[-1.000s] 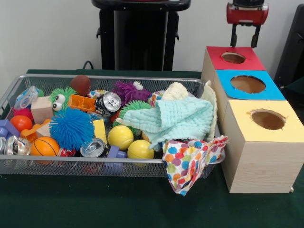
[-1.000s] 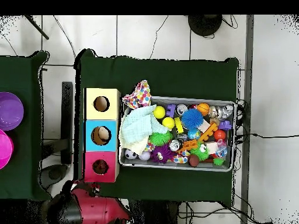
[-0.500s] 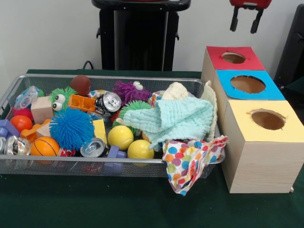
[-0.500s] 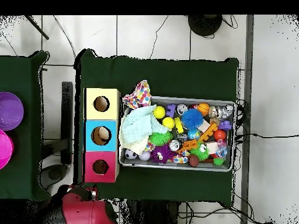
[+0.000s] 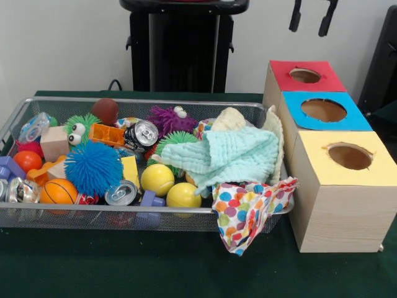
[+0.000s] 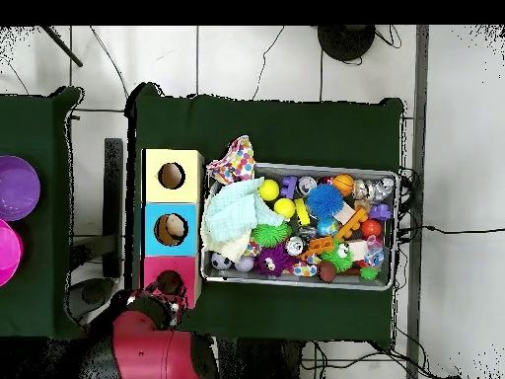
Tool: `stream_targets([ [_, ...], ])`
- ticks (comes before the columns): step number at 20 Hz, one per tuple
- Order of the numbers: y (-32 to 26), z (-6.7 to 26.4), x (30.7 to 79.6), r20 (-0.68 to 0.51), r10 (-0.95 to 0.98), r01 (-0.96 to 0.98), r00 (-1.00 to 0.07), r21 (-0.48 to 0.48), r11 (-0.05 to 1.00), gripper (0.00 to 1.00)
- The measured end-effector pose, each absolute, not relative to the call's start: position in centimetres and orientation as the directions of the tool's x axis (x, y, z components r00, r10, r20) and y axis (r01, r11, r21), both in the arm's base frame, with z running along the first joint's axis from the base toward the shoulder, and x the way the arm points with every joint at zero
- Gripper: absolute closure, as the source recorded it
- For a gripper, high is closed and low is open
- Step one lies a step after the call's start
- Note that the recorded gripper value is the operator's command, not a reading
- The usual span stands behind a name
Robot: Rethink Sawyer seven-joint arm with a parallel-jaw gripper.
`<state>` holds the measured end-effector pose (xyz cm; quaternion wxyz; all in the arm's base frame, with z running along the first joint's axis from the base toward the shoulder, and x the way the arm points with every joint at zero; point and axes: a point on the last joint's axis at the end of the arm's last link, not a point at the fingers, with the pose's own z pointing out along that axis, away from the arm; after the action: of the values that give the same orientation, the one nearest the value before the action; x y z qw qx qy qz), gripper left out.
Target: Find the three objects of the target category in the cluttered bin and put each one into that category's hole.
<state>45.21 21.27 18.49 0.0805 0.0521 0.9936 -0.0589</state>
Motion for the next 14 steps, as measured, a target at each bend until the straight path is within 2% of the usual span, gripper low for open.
stream_targets([
  [14,8.0,22.9,53.5,-0.284,0.335,0.365,-0.899,-0.059,0.929,0.0],
])
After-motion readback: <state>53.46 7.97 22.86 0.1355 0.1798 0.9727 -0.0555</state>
